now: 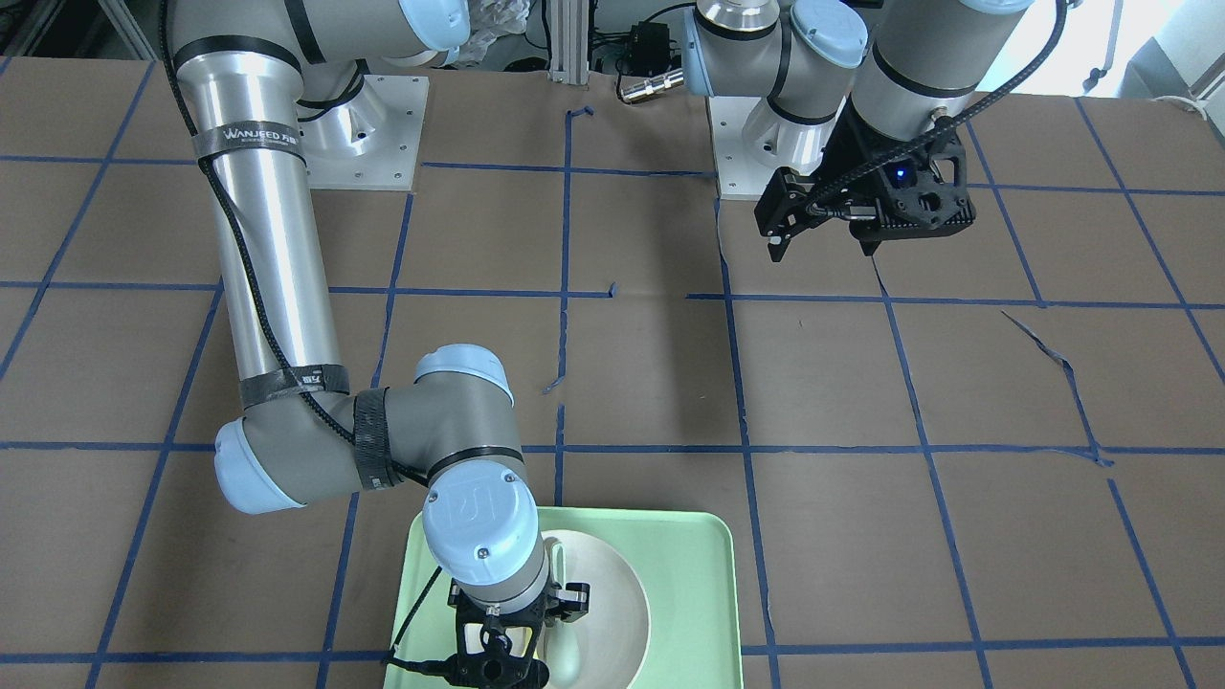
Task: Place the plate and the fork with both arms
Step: 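Lower the right gripper and close it on the yellow fork handle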
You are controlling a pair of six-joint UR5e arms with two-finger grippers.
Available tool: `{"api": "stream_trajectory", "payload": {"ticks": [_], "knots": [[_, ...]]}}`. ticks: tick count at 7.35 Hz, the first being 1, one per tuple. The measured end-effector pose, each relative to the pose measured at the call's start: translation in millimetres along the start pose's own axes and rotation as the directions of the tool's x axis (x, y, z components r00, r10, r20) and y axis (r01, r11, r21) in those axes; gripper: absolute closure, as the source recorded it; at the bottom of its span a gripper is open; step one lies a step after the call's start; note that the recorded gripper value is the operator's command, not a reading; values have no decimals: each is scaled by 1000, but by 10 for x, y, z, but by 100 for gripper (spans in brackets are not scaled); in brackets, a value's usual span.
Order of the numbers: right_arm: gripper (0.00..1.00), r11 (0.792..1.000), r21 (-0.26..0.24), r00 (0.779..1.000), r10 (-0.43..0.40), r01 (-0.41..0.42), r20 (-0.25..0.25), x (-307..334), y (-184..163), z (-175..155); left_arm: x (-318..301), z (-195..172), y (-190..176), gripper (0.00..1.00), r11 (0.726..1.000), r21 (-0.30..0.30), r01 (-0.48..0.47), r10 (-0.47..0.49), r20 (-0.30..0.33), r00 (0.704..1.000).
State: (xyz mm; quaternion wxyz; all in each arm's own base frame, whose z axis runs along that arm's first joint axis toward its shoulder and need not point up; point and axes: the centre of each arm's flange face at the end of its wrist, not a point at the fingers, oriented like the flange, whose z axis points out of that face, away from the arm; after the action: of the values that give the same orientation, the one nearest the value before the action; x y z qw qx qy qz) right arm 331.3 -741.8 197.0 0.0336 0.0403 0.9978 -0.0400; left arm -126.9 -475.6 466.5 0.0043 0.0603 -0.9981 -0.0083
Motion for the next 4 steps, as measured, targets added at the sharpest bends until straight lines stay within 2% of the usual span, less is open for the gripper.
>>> {"api": "stream_trajectory", "payload": {"ticks": [2,3,4], "knots": [[51,1000,-8,1000,0,0,-3,10,19,48,-1,0,0,0,1000,0,0,0,1,1000],[66,1000,-10,1000,0,0,-3,11,21,60,-1,0,0,0,1000,0,0,0,1,1000],[67,1000,-11,1000,0,0,-3,12,21,66,0,3,-2,0,1000,-1,0,0,1,1000]]}}
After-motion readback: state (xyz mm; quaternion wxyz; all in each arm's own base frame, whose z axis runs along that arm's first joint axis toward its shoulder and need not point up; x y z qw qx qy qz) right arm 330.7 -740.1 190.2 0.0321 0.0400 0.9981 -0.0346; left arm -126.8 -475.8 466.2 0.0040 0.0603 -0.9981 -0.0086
